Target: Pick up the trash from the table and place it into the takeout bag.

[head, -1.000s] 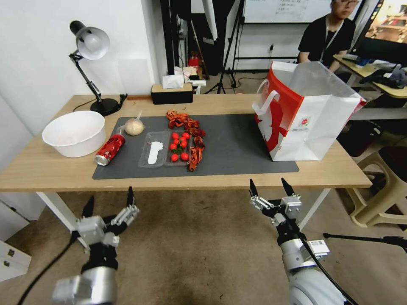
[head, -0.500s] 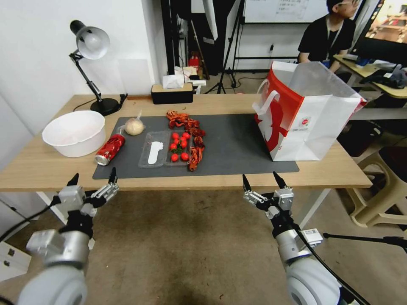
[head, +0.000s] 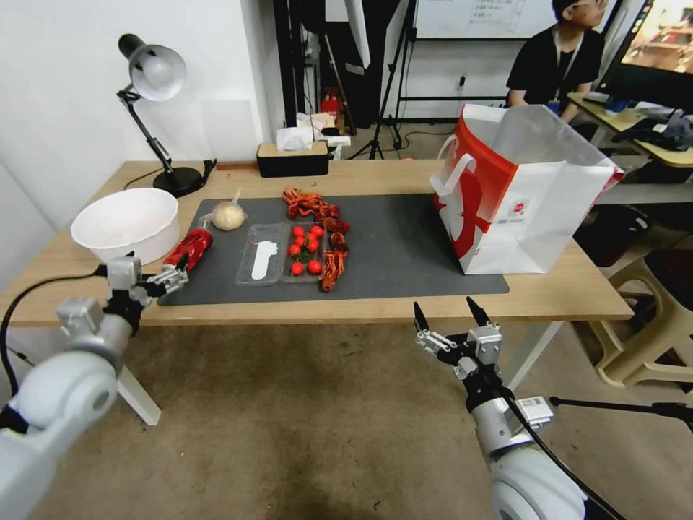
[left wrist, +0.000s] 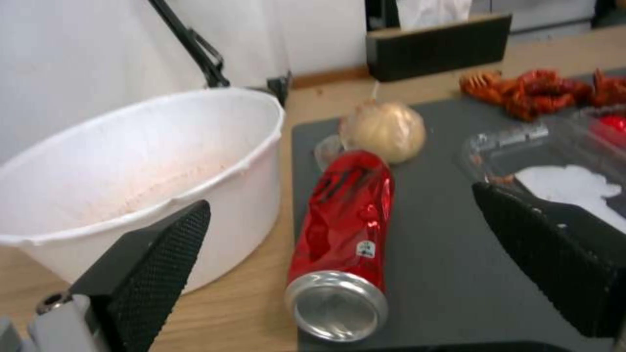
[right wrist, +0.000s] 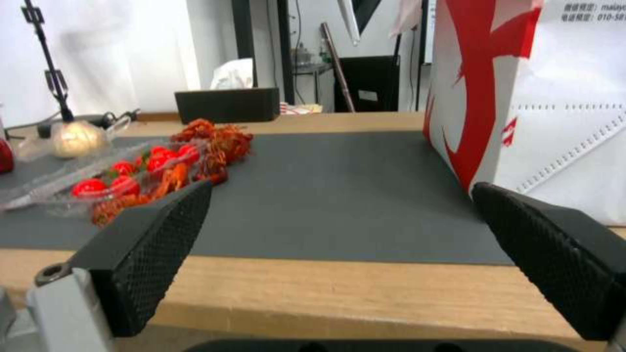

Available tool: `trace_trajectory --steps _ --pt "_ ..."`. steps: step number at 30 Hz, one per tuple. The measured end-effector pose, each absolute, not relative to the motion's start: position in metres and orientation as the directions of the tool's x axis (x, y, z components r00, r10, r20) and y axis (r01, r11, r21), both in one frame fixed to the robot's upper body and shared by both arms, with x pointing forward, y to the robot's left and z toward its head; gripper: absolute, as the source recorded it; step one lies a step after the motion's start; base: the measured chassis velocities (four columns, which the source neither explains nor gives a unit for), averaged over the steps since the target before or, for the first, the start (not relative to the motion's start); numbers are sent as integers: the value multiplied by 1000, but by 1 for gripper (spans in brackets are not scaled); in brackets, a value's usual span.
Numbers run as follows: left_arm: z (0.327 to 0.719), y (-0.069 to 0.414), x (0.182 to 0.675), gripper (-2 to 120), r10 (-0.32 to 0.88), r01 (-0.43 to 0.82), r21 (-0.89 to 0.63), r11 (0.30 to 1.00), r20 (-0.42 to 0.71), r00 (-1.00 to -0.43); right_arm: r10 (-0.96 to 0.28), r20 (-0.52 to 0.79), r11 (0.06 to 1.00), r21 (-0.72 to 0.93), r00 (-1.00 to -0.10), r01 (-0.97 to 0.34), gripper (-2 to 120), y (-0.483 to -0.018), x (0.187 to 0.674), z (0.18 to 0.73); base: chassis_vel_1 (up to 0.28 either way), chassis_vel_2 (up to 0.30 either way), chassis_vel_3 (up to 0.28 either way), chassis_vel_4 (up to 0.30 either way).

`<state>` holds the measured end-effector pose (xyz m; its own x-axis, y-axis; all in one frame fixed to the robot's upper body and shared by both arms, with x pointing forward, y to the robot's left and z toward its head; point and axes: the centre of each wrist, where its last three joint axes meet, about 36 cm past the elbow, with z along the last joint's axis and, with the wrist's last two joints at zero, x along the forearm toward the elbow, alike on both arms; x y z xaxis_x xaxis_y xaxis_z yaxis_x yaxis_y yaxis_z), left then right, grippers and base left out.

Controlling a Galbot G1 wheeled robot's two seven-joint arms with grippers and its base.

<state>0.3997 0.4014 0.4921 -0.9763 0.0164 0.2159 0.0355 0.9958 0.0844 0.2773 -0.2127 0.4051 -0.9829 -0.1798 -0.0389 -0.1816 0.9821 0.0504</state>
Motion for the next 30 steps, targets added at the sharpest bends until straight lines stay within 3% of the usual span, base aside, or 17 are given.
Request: trace_trajectory --steps 10,30 --pt "502 404 430 100 56 68 16 998 410 -910 -175 -43 984 22 -984 -176 100 -215 279 400 0 0 0 0" --pt "497 412 462 100 0 -2 -3 1000 438 -899 -176 -48 984 2 -983 -177 100 -217 278 395 0 0 0 0"
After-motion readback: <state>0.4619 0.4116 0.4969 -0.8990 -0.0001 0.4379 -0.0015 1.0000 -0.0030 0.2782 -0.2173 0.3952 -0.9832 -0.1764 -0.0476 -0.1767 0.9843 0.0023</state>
